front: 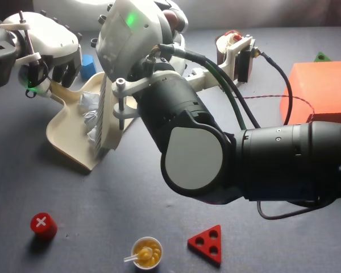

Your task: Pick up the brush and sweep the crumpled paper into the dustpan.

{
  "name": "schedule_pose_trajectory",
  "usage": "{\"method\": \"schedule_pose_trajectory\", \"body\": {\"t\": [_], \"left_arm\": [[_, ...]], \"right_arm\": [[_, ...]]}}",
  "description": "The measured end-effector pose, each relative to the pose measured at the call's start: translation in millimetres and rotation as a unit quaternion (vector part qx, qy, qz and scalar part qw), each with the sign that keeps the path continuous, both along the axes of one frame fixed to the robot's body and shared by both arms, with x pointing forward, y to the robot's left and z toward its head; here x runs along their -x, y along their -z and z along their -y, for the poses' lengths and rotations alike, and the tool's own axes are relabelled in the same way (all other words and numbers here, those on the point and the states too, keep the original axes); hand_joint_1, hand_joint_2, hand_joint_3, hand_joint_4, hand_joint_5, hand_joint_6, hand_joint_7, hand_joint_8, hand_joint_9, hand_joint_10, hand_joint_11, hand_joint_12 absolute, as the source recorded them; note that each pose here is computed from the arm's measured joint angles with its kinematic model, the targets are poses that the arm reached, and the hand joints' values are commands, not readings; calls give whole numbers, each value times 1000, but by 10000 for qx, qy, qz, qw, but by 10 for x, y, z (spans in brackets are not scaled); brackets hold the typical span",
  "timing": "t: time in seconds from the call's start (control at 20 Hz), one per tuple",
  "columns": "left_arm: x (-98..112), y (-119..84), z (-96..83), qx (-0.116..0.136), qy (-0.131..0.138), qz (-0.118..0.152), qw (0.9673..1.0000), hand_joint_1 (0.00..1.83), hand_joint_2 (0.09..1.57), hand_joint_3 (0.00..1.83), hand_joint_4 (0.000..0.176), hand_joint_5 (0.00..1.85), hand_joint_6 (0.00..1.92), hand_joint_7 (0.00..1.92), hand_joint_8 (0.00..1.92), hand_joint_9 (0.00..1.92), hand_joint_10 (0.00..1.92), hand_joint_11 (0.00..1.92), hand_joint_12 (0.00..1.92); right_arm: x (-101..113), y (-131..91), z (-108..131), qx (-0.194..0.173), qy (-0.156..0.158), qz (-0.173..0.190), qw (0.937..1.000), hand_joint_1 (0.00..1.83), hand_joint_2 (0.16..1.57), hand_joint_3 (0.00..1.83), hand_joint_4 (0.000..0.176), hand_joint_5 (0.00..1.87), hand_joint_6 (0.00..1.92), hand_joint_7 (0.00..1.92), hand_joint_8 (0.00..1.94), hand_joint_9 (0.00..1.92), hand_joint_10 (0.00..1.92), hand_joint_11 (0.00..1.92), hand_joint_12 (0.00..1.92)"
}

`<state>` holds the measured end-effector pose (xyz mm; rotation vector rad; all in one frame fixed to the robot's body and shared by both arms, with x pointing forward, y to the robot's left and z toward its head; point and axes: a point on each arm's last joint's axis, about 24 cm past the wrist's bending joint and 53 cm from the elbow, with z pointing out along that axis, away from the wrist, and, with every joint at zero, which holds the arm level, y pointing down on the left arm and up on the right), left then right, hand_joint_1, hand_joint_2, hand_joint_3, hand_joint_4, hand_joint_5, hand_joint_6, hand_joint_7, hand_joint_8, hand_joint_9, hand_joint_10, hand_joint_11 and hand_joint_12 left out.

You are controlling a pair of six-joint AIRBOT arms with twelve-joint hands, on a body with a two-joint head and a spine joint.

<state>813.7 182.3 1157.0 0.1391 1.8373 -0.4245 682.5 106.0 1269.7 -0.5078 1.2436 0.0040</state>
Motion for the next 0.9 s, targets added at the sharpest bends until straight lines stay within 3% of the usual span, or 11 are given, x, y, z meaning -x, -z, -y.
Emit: {"method": "schedule_pose_trajectory", "body": {"t": [0.25,0.65,0.8,0.9], "left_arm": [[4,1,9,-5,11,0,10000,1387,1068,0,0,1016,925,1160,505,991,1112,841,783],[4,2,9,-17,14,4,10000,1389,1061,0,0,1031,895,1181,472,1002,1096,849,792],[4,1,9,-29,17,10,10000,1389,1062,0,0,1022,908,1181,472,1004,1091,849,792],[5,2,11,-46,23,15,10000,1389,1062,0,0,1018,916,1181,467,1006,1095,848,791]], "right_arm": [[6,-34,-3,-116,-9,32,9999,1572,1217,1,176,967,1921,1130,1941,1292,1921,1466,1921],[-1,-135,54,-212,54,235,9995,1575,1212,0,176,972,1921,1137,1941,1284,1921,1452,1921],[-60,-247,223,-239,160,321,9991,1590,1212,0,176,969,1921,1126,1941,1272,1921,1441,1921],[-91,-382,461,-227,311,499,9980,1580,1215,0,176,978,1921,1144,1941,1293,1921,1381,1921]]}}
